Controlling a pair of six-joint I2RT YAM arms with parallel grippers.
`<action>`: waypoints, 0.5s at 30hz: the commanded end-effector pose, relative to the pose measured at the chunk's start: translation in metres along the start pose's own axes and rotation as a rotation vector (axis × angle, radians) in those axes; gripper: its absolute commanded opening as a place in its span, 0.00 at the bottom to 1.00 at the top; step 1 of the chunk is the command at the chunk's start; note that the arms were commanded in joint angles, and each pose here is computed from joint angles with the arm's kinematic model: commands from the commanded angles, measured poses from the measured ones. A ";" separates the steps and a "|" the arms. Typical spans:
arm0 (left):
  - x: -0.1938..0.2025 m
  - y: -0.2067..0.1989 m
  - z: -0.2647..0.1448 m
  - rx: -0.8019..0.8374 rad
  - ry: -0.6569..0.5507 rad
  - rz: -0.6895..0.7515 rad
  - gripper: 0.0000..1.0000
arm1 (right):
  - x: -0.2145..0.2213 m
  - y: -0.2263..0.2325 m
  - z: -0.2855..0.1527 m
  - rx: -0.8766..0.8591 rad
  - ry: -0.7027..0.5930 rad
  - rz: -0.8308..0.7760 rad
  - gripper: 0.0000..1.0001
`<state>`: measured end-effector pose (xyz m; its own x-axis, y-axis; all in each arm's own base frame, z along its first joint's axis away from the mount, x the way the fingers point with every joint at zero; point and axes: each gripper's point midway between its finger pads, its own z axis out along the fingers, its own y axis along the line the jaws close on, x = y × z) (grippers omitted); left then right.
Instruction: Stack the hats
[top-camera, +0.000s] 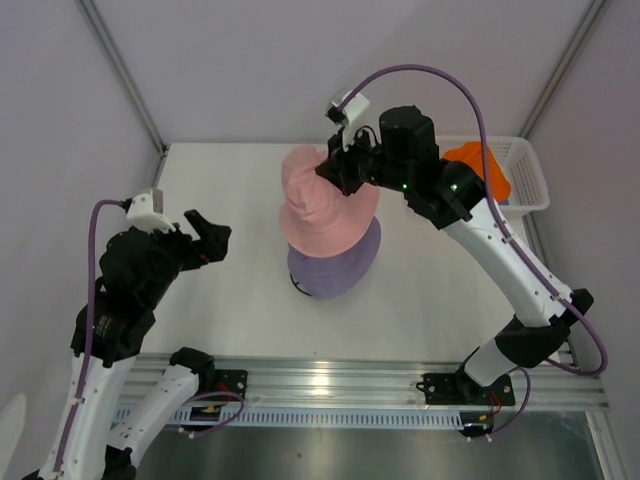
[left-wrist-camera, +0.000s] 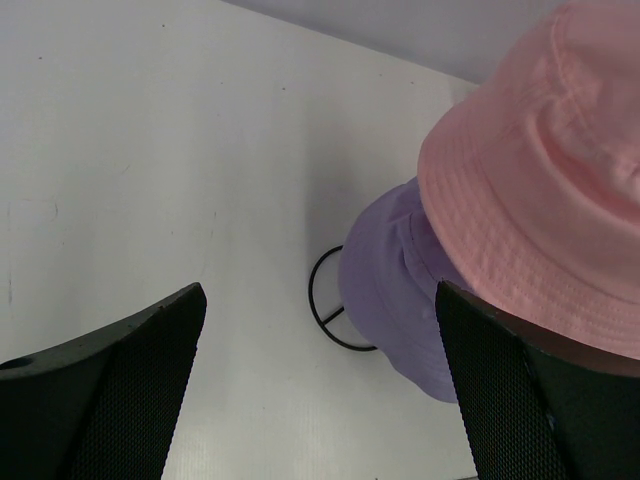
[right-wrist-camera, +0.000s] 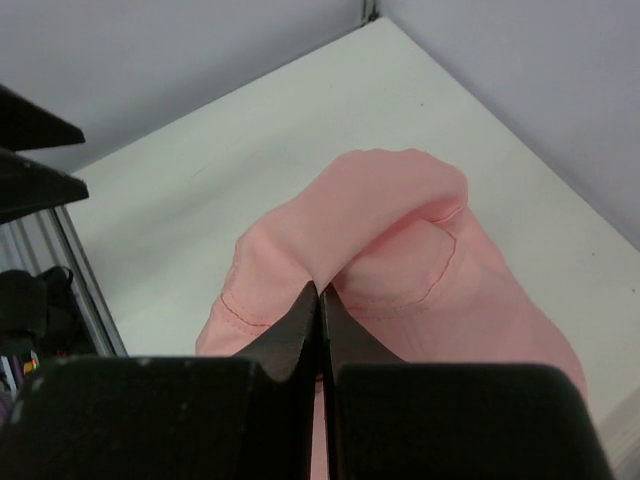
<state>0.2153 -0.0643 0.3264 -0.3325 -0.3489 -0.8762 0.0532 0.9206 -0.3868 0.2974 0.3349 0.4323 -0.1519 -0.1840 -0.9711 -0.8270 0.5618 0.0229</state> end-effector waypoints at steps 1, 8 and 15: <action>0.004 0.004 0.002 -0.017 0.005 -0.022 1.00 | 0.032 0.012 0.009 -0.021 0.095 -0.064 0.00; 0.006 0.004 0.002 -0.014 0.009 -0.026 1.00 | 0.069 0.015 0.017 -0.019 0.178 -0.059 0.00; 0.007 0.004 0.003 -0.011 0.014 -0.025 0.99 | 0.094 0.007 0.019 0.026 0.193 -0.056 0.00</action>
<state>0.2163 -0.0647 0.3184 -0.3489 -0.3469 -0.8706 0.0450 0.9217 -0.3853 0.2842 0.3432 0.3154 -0.2670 -0.4151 -0.8697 -0.8407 0.5415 -0.0003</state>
